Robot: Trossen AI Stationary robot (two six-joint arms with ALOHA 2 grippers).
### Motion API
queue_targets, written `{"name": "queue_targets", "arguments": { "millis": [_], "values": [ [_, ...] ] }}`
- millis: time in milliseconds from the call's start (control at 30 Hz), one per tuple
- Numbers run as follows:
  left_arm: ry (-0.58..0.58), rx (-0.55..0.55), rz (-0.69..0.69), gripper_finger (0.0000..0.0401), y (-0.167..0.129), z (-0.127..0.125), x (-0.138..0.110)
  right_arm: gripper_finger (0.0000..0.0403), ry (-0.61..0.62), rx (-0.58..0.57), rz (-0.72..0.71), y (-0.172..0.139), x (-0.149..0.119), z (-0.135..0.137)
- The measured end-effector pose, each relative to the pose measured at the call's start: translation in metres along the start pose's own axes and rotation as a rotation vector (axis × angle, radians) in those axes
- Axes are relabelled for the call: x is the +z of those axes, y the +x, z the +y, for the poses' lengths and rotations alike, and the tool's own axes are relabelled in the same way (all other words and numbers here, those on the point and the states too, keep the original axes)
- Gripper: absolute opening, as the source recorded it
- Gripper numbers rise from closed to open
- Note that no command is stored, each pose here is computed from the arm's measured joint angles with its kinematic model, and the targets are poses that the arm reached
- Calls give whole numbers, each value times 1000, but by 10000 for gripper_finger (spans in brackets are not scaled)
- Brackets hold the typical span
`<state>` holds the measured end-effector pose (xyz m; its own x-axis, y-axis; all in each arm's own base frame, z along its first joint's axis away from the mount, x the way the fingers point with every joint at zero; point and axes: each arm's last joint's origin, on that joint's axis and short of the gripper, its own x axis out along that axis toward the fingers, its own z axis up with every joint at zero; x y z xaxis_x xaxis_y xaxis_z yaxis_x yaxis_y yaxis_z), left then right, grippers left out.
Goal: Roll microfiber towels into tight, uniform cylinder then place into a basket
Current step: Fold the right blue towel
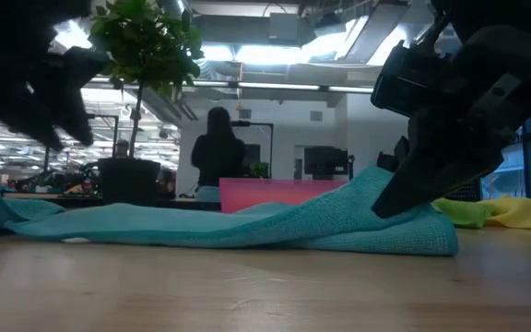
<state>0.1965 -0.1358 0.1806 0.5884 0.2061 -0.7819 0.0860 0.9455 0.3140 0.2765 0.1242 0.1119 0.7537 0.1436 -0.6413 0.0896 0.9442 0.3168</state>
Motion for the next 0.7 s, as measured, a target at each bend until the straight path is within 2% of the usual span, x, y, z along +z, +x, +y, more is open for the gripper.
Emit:
{"name": "queue_targets", "arguments": {
  "millis": [133,300,533,700],
  "values": [
    [133,-31,54,144,13,-9,-3,6,4,0,-19,0,1,1],
    [191,-53,91,144,25,-21,-8,5,18,-1,-80,-12,13,4],
    [179,-81,58,144,17,-37,-10,5,28,-96,-175,-39,30,4],
    [120,-81,-66,145,13,-45,0,5,40,-170,-211,-47,36,-2]
  ]
}}
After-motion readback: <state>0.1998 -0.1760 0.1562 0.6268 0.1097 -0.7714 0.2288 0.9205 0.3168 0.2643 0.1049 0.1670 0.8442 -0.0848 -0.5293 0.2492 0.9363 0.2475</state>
